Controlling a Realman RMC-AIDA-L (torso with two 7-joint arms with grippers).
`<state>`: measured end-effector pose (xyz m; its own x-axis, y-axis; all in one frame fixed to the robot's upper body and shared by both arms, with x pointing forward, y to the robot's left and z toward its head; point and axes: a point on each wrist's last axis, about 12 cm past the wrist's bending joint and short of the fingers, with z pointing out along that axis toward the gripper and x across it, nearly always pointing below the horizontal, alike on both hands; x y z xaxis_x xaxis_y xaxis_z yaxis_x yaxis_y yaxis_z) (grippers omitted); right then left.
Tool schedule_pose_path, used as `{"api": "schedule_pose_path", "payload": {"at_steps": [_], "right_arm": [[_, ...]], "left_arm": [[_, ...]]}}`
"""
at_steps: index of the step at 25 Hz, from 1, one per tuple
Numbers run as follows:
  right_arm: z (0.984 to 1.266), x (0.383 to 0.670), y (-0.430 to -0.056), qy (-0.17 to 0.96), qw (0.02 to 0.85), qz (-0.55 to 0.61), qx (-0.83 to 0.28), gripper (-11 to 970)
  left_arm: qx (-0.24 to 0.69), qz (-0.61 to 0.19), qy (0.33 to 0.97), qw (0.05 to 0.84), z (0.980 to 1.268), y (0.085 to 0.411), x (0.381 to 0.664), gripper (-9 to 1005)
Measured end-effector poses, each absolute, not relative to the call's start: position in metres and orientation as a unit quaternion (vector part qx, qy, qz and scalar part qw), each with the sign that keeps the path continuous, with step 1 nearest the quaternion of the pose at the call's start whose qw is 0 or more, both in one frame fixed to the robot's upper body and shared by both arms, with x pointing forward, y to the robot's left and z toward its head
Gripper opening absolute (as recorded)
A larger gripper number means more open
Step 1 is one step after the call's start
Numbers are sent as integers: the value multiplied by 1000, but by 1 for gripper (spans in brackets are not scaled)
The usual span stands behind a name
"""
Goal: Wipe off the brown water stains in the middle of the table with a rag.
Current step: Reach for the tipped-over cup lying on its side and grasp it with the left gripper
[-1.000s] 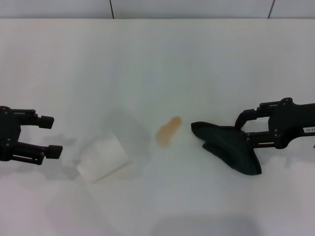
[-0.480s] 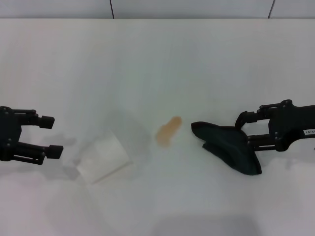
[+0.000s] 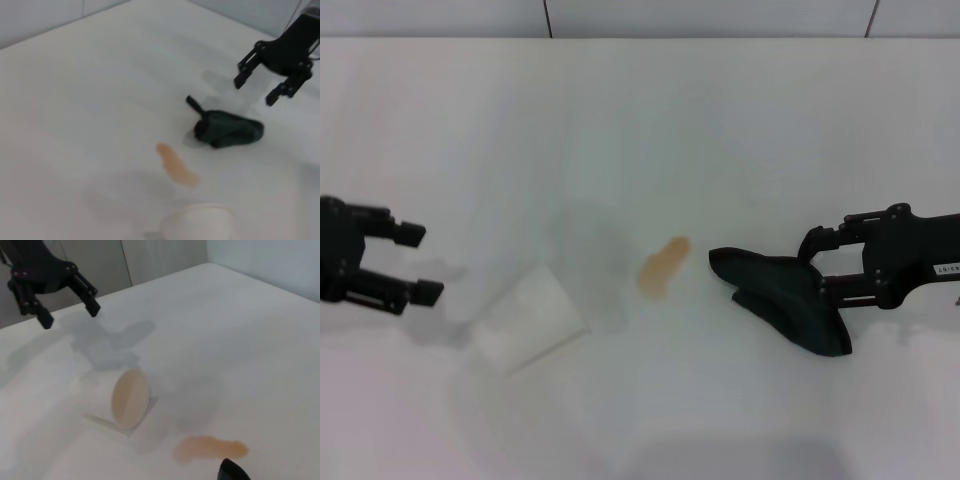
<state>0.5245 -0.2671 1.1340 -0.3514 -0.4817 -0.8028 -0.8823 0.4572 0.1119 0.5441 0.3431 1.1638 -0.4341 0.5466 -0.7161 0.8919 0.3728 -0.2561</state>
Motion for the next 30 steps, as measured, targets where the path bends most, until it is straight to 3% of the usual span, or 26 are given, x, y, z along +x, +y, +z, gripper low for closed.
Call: {"api": "schedule_pose_path", "payload": {"at_steps": [15,30], "right_arm": [[1139,528,-264,776,363,284,-430,640],[1140,527,-263,774,363,280,-437,637]], "left_arm": [[543,-177,811,129,1205,304,601,885],[579,-200,783,110,1198,253,602,885]]}}
